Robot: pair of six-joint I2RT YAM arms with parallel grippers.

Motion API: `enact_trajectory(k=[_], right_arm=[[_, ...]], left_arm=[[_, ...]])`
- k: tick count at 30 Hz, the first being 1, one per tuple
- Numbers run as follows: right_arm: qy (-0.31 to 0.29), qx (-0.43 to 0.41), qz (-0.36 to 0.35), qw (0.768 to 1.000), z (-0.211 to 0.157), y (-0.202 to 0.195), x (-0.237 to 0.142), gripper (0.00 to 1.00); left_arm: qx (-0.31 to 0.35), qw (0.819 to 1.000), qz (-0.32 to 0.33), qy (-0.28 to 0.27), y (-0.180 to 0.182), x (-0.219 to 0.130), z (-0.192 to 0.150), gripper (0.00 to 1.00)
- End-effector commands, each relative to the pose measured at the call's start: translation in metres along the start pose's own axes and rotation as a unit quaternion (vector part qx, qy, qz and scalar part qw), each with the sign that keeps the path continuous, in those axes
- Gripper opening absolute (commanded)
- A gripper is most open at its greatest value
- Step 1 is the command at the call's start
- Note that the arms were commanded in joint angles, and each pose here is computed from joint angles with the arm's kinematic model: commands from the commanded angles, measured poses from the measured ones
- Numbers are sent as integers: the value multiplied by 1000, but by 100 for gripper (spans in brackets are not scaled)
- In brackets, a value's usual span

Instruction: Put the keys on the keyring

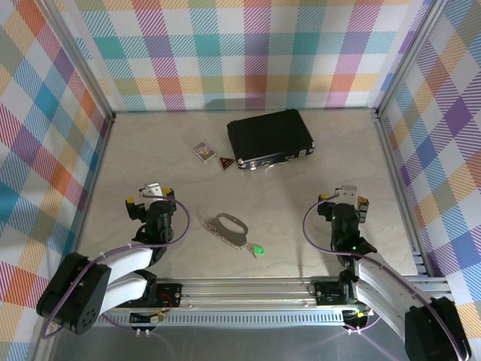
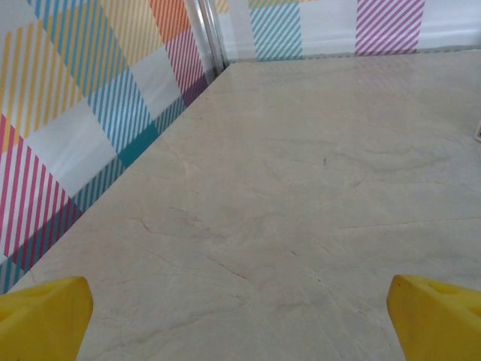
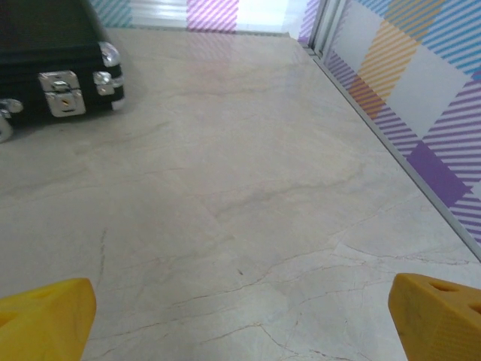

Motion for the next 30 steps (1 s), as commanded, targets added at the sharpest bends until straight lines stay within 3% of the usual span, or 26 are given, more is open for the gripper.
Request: enact_trajectory(k=[1, 19, 30], right_arm=[[-31, 39, 22, 998, 24, 10, 11, 99], [-9, 94, 45, 995, 35, 8, 58, 99], [-13, 96, 47, 994, 40, 10, 79, 99]], left_arm=[[-57, 998, -2, -39, 2, 9, 24, 100], [-96, 994, -9, -56, -5, 39, 21, 100], [-72, 996, -29, -41, -18, 50, 22, 100]])
Point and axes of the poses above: each hand's point on the last joint's axis, 136 mm out from that joint toward the fingers, its own x axis out along the fingers, its own y axis along the line the jaws close on, z = x × y, the point moved 4 cm from there along -x, back along the fingers, and after that the axes turned 14 degrees about x, right-handed, at the moved point
